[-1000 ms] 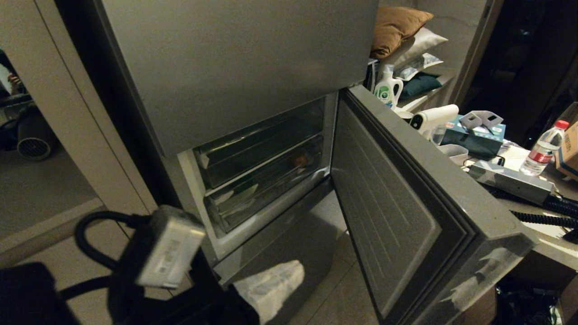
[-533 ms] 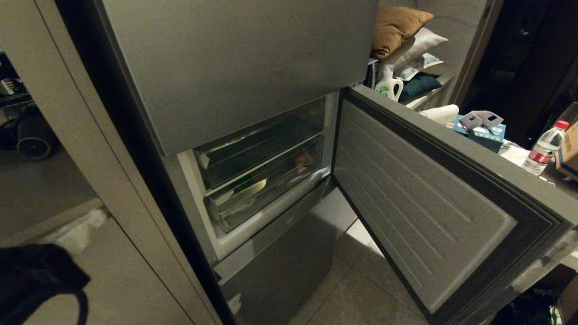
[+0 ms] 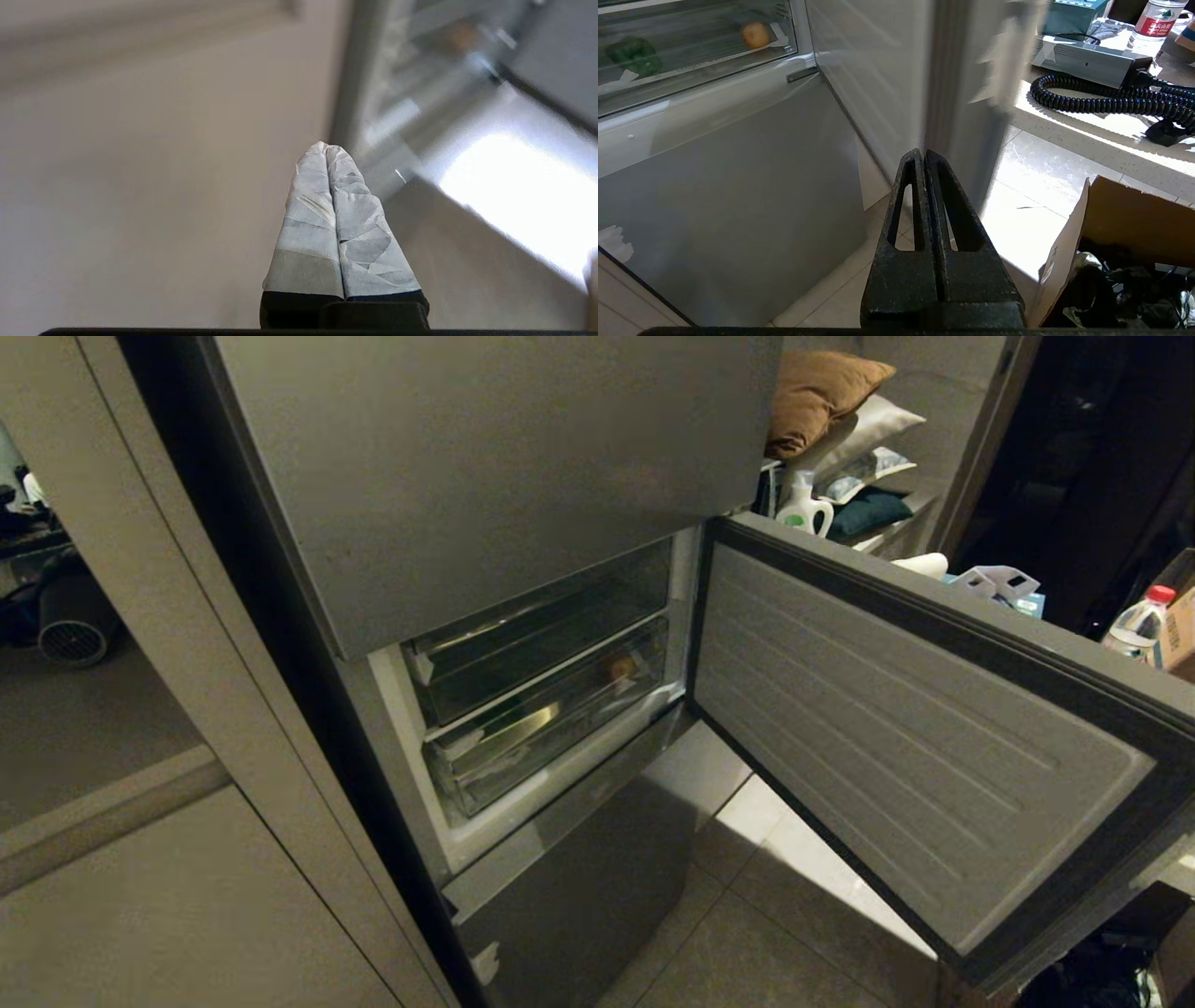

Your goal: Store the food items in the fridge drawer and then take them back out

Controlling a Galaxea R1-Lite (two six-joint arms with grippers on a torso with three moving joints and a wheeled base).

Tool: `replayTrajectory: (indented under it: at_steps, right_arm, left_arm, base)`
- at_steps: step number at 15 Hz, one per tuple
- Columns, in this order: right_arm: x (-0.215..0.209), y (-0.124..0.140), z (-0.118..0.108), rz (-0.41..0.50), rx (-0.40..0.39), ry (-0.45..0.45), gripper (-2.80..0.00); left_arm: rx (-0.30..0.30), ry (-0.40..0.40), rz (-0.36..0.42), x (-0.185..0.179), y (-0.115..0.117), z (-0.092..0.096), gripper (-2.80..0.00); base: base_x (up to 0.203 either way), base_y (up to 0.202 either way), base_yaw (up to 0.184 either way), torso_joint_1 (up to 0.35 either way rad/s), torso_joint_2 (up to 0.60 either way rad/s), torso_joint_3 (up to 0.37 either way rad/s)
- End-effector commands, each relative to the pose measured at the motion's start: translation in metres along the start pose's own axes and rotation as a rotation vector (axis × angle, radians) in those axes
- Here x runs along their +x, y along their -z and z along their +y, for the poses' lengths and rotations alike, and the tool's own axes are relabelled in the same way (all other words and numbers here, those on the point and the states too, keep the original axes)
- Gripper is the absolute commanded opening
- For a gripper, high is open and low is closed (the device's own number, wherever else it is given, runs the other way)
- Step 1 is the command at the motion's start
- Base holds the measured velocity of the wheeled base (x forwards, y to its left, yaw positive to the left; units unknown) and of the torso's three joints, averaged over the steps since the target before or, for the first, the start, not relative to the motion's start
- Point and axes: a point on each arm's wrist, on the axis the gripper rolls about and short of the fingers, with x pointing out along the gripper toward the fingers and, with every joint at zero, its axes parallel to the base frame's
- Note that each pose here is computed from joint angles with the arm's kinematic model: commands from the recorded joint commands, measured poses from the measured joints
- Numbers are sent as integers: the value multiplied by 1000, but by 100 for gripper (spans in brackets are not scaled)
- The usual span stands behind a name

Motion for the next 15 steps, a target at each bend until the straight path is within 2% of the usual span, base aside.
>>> replayTrajectory:
  at_steps: [1,2,6,9,15]
  right_arm:
    - [2,9,0,31,-1,0,-280]
    - [2,9,0,30,0,1,-280]
    - [2,9,0,31,-2,-1,-280]
    - [2,9,0,30,0,0,-280]
    - [2,9,0,31,-1,-1,-280]
  left_arm:
    - [90,72,-42,-14,26,0,-280]
    - [131,98,-7,-12,32,-1,-280]
    - [113,93,-5,-12,33,-1,-280]
    - [75,87,-5,-12,33,-1,-280]
    - [71,86,-6,-12,33,0,-280]
  base:
    - [0,0,0,0,0,0]
    - [0,0,0,0,0,0]
    - [0,0,0,0,0,0]
    - [0,0,0,0,0,0]
    - [0,0,0,0,0,0]
